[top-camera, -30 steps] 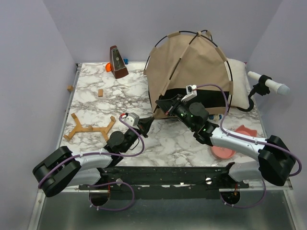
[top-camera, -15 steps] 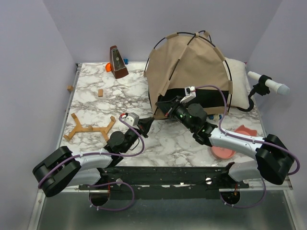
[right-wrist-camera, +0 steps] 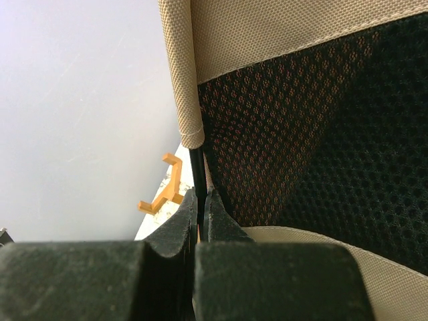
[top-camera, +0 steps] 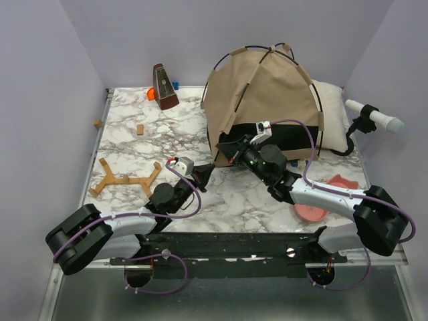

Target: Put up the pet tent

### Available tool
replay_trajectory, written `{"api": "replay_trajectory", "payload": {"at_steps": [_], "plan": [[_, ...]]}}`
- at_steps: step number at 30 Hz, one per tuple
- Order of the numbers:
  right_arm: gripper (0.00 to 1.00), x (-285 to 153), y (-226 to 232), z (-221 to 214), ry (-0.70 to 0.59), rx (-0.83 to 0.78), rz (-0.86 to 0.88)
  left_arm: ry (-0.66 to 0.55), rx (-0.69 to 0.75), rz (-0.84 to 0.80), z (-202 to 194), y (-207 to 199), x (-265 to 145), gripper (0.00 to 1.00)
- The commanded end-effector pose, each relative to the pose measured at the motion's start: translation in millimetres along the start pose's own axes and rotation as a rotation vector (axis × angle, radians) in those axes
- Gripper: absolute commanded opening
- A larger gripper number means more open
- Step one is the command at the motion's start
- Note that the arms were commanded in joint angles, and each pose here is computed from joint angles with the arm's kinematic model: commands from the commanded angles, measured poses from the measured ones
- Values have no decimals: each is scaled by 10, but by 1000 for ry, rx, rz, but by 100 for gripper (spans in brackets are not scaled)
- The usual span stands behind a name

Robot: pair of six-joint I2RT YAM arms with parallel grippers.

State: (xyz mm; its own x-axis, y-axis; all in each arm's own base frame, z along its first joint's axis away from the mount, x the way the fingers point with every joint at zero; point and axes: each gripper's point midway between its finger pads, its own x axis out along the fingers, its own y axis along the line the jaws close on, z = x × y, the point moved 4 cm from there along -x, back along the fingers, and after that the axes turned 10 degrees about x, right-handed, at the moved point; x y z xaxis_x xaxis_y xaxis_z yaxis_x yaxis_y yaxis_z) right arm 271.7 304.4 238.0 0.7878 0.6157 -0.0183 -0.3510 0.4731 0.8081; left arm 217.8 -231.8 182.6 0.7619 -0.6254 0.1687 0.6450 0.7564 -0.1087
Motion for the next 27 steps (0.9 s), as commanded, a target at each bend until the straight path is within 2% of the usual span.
{"api": "replay_trajectory", "payload": {"at_steps": [1,27], "plan": [[0,45,-172,88,-69,-2,-81,-40,-27,-2,85,-29,-30,0],[0,129,-51,158,-86,31,-61,-27,-34,-1,8,-59,-44,0]]}}
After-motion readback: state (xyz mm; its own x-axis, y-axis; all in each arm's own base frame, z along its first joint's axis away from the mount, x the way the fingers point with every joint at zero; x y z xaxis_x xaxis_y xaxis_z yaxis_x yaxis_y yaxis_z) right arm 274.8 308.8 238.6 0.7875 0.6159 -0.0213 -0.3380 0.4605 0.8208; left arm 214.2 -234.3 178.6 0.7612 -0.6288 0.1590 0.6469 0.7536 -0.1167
